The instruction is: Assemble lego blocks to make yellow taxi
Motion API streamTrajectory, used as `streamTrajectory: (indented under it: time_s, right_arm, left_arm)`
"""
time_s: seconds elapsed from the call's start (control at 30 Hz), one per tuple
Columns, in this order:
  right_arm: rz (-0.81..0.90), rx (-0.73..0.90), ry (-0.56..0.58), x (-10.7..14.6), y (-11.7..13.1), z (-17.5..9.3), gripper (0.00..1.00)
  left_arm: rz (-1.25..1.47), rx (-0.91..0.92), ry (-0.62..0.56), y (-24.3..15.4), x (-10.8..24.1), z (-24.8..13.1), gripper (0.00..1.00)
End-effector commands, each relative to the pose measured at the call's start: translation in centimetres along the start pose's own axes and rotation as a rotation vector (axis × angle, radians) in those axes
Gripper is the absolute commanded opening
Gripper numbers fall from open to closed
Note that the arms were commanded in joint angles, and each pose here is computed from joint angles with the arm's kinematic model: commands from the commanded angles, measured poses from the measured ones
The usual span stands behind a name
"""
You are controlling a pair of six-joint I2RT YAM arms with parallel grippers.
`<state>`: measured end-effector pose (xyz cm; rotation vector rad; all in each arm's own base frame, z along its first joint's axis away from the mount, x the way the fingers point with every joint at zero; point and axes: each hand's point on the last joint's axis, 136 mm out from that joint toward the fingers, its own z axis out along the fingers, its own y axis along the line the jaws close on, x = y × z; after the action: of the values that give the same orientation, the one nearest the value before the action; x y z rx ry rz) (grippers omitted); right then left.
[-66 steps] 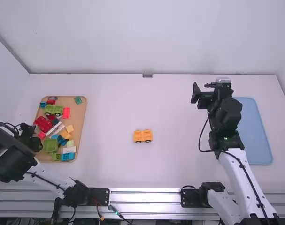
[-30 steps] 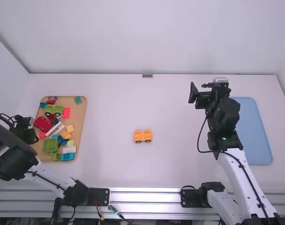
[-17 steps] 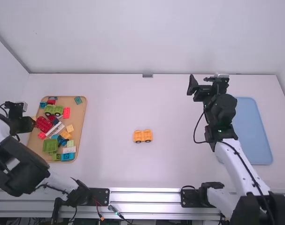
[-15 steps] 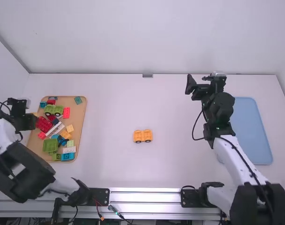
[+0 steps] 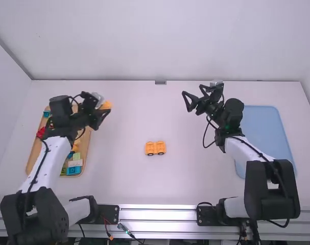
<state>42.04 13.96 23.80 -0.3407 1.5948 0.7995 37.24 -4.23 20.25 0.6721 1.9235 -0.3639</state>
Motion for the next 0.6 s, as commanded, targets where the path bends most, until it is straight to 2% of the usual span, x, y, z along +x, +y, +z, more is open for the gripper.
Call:
streamTrajectory:
  time_s: [0.0, 0.03, 0.17, 0.27, 0.33, 0.4, 0.57]
  right_arm:
    - [-0.039, -0.195, 0.038, 0.2, 3.2, 0.3, 0.99]
    - [-0.038, -0.241, 0.054, 0.4, 3.8, 0.4, 0.99]
    - [-0.062, -0.409, 0.099, 0.9, 5.5, 0.1, 0.99]
    - [-0.124, -0.620, 0.138, 1.4, 7.7, -0.6, 0.99]
    - [-0.138, -0.717, 0.158, 1.6, 8.4, -0.9, 0.92]
    - [-0.147, -0.801, 0.176, 1.8, 8.9, -0.9, 0.91]
    - [-0.143, -0.852, 0.189, 2.3, 10.0, 0.5, 0.91]
  left_arm:
    - [-0.005, 0.216, -0.073, -4.7, -1.5, 1.8, 0.02]
    - [0.024, 0.298, -0.112, -6.4, -2.3, 2.7, 0.02]
    - [0.019, 0.433, -0.184, -9.0, -3.7, 4.1, 0.02]
    - [-0.012, 0.548, -0.245, -10.4, -4.6, 5.2, 0.02]
    - [-0.021, 0.613, -0.280, -11.0, -5.0, 5.7, 0.02]
    - [-0.030, 0.688, -0.311, -11.8, -5.4, 5.9, 0.02]
    - [-0.055, 0.754, -0.342, -13.0, -6.1, 6.7, 0.02]
